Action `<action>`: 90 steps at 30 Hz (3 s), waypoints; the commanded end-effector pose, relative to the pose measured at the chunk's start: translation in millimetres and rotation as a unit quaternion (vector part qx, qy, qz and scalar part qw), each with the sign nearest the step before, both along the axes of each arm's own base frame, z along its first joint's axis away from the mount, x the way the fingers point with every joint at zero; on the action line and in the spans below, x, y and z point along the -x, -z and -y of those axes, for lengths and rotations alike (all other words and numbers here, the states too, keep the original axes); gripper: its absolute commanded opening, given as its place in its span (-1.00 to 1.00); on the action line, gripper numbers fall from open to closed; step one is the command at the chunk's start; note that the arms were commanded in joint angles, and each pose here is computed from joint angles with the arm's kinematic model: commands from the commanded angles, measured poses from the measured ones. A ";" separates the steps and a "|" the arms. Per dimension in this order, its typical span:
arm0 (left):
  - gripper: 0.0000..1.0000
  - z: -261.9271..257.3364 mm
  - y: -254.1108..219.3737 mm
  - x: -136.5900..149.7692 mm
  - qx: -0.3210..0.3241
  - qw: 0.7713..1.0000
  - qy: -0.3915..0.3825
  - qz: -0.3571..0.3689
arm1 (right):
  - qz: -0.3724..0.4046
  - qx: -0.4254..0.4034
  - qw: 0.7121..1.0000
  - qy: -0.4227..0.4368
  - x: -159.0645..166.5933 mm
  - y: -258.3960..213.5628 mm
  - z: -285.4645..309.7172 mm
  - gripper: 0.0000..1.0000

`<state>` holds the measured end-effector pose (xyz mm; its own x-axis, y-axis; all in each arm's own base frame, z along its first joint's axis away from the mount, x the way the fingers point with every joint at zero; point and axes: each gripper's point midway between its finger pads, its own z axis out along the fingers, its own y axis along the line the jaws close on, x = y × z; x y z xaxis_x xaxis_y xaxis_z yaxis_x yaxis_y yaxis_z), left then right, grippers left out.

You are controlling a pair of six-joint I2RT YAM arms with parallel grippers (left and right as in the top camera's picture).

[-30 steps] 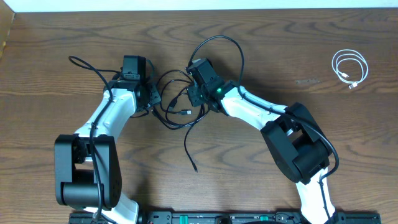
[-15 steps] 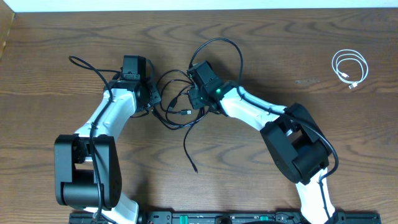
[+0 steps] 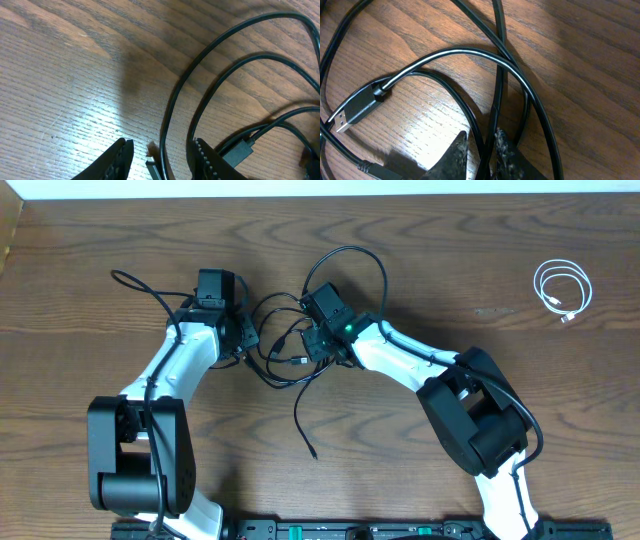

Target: Untangle cables

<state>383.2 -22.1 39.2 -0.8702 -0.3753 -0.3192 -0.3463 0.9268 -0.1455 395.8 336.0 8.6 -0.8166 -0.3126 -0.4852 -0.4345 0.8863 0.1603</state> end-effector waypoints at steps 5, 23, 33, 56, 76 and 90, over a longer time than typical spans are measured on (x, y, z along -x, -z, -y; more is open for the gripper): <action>-0.20 -2.5 -1.9 0.4 -0.001 1.000 -0.006 0.003 | -0.002 0.003 1.000 0.003 1.2 5.0 -2.1 -0.57; -0.20 -2.1 -1.8 0.5 -0.001 1.000 -0.006 0.002 | 0.019 0.001 1.000 0.011 -8.0 0.4 -2.9 -0.63; -0.20 -2.1 -1.7 0.5 -0.001 1.000 -0.006 0.002 | 0.021 0.001 1.000 0.011 -8.6 0.0 -3.1 -0.87; -0.20 -2.1 -1.8 0.5 -0.001 1.000 -0.005 0.002 | 0.132 -0.090 0.987 -0.012 -20.5 -130.5 -19.8 -0.98; -0.20 -2.1 -1.8 0.5 -0.001 1.000 -0.005 0.002 | 0.216 -0.112 0.970 -0.026 -4.4 -233.7 1.9 -0.51; -0.19 -2.1 -1.8 0.5 -0.001 1.000 -0.005 0.002 | 0.122 -0.005 0.992 -0.036 -12.0 -111.0 4.4 0.10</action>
